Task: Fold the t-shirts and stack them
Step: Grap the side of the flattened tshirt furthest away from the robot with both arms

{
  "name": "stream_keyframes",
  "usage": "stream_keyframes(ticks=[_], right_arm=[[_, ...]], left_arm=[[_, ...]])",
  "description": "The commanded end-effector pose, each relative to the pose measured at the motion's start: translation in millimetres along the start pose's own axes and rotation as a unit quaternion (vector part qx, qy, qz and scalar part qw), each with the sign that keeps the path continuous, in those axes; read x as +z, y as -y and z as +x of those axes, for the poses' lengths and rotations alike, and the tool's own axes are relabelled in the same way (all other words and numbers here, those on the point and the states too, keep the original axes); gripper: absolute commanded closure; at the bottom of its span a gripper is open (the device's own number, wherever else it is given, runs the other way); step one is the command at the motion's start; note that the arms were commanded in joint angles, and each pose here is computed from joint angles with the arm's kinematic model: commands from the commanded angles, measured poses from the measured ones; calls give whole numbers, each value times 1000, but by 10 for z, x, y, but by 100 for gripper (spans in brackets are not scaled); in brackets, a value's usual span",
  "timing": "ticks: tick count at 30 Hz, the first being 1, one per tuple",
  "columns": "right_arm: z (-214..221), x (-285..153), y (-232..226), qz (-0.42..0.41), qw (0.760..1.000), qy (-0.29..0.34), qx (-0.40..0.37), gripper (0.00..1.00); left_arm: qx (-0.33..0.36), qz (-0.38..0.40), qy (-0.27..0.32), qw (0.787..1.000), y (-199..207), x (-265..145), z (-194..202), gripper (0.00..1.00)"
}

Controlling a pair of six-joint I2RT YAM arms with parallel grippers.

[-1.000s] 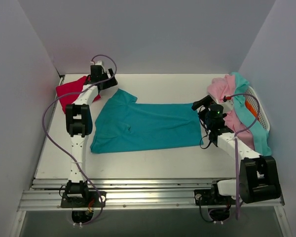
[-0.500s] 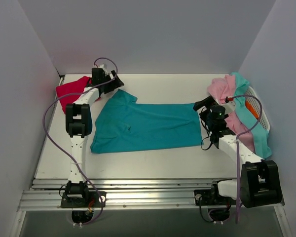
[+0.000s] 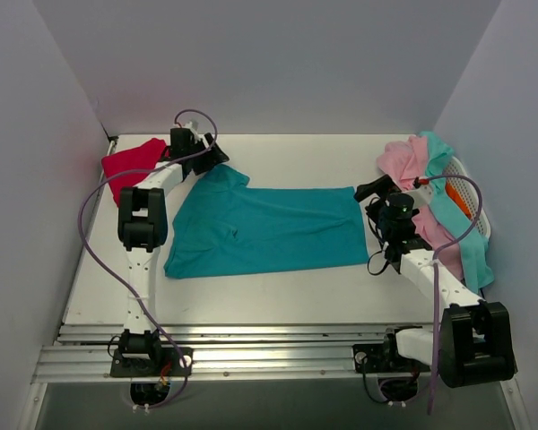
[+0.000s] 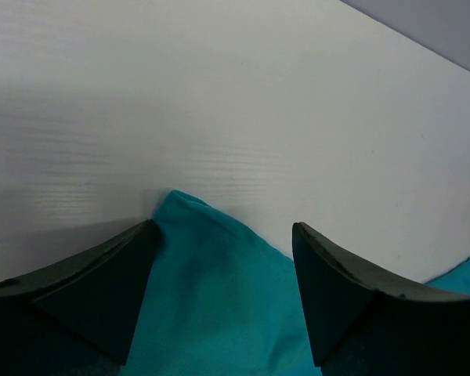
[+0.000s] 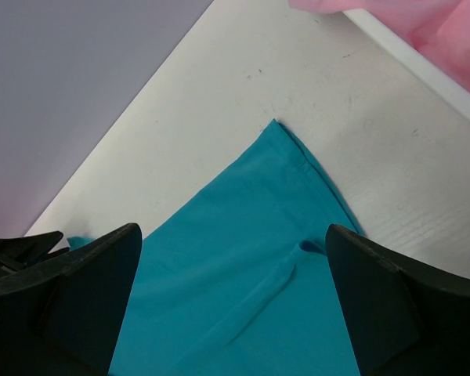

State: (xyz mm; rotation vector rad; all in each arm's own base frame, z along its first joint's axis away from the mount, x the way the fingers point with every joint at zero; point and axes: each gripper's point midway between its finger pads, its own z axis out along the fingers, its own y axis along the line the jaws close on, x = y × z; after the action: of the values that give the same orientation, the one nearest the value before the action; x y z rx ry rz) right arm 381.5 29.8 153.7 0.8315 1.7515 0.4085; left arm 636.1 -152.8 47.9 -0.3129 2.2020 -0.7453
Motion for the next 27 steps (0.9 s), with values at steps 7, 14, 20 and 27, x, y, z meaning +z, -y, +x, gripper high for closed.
stream_keyframes(ticks=[7,14,20,27], right_arm=[[-73,-3,73,10,1000,14,-2,0],[-37,47,131,18,1000,10,-3,0],[-35,216,206,37,999,11,-11,0],[44,845,20,30,999,-19,-28,0]], left_arm=[[-25,-32,-54,998,-229,30,392,41],[-24,-38,-56,997,-261,46,404,81],[-20,-40,-46,998,-216,-12,322,96],[-1,-62,-13,998,-241,-202,202,98]])
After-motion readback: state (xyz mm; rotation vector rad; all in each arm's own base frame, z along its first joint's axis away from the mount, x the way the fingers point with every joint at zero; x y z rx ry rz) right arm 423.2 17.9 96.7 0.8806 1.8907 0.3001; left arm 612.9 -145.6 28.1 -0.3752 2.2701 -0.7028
